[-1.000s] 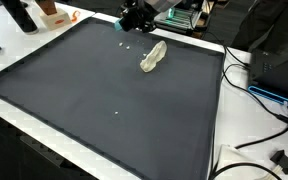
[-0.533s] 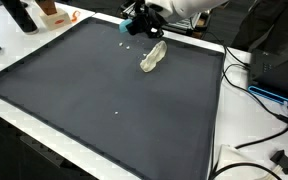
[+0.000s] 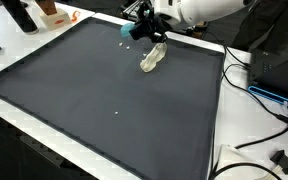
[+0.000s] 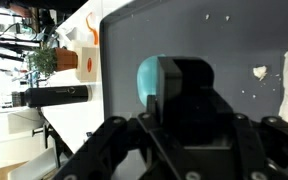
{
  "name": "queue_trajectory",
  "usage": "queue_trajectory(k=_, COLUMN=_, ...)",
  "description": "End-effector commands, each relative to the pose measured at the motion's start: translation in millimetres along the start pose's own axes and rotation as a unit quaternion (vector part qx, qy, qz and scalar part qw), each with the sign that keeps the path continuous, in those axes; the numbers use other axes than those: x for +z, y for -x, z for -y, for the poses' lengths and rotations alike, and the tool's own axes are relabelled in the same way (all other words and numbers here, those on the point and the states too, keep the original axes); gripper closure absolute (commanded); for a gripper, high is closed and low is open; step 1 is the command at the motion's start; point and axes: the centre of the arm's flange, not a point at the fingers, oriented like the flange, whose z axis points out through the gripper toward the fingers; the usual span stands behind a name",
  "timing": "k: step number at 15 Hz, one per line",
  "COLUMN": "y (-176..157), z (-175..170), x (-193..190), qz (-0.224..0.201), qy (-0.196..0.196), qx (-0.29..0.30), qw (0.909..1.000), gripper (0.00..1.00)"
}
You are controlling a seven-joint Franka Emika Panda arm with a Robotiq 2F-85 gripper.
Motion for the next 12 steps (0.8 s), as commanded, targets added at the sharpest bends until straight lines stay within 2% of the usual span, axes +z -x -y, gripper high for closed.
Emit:
queue_trajectory(k=1, y=4, z=-1, x=-7, qz=-0.021, qy=0.010, qx=-0.031, qw=0.9992, gripper=0.75)
queue_trajectory(k=12, y=12, z=-28, x=-15, qz=-0.059, qy=-0.037, qx=-0.118, qw=0.9905, gripper=0.75)
